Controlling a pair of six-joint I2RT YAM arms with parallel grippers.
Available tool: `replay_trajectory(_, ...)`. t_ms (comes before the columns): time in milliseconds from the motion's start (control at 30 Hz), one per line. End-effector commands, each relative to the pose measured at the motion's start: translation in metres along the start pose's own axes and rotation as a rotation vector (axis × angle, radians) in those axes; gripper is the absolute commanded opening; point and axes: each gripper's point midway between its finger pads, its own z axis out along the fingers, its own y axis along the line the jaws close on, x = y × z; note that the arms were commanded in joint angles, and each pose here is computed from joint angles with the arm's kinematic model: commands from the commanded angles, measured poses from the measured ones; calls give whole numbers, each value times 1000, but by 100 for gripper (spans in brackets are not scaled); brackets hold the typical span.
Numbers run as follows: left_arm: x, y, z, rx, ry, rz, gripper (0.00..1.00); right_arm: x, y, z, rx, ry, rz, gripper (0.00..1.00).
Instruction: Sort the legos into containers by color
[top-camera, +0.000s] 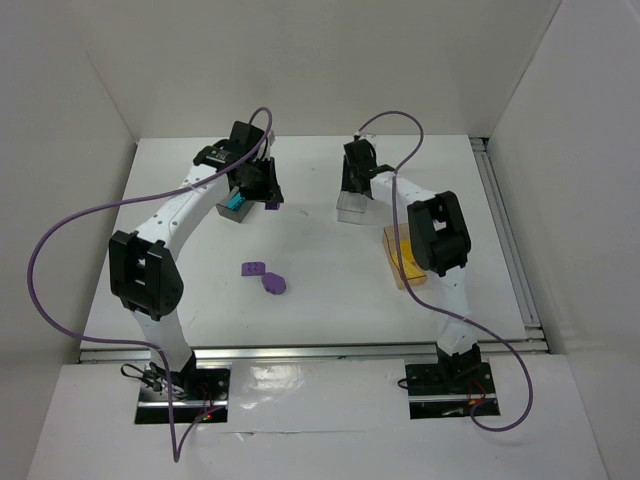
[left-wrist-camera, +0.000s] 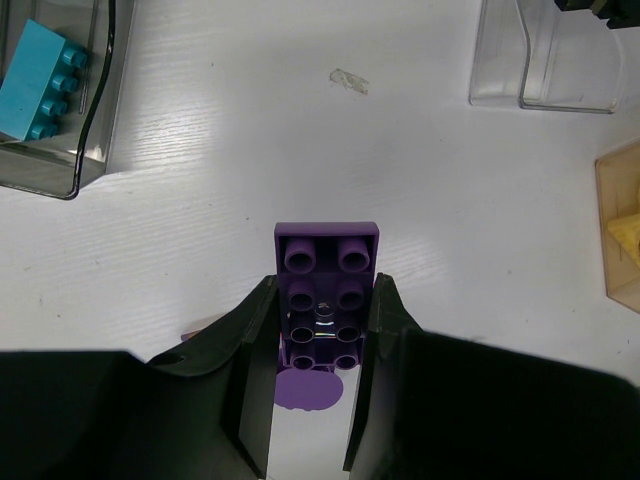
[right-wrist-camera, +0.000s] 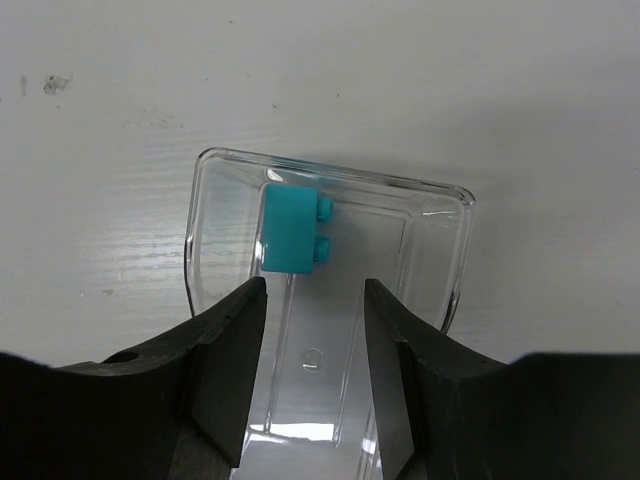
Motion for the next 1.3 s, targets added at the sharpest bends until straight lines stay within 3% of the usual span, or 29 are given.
replay_trajectory(0,-7,-4,-4,16,-31,20,20,-27,12,-2,-24,-69,43,52)
replay_trajectory(467,2,-4,1,28,-8,28,20,-17,12,16,-44,-157,70,54)
replay_trajectory(567,4,-5,3,36,-4,28,20,-8,9,25,-27,-145,66,47)
replay_trajectory(700,10,-3,3,32,8,27,20,-20,10,24,-23,-181,65,24)
replay_trajectory(867,14,-2,5,29,18,26,20,-46,17,-10,-55,-215,62,21)
replay_trajectory(1033,4,-6,2,42,-4,28,20,-44,24,-53,-93,-155,54,21)
replay_trajectory(1267,-7,-66,15,175,-4,57,20,-41,9,-137,-100,-162,95,21)
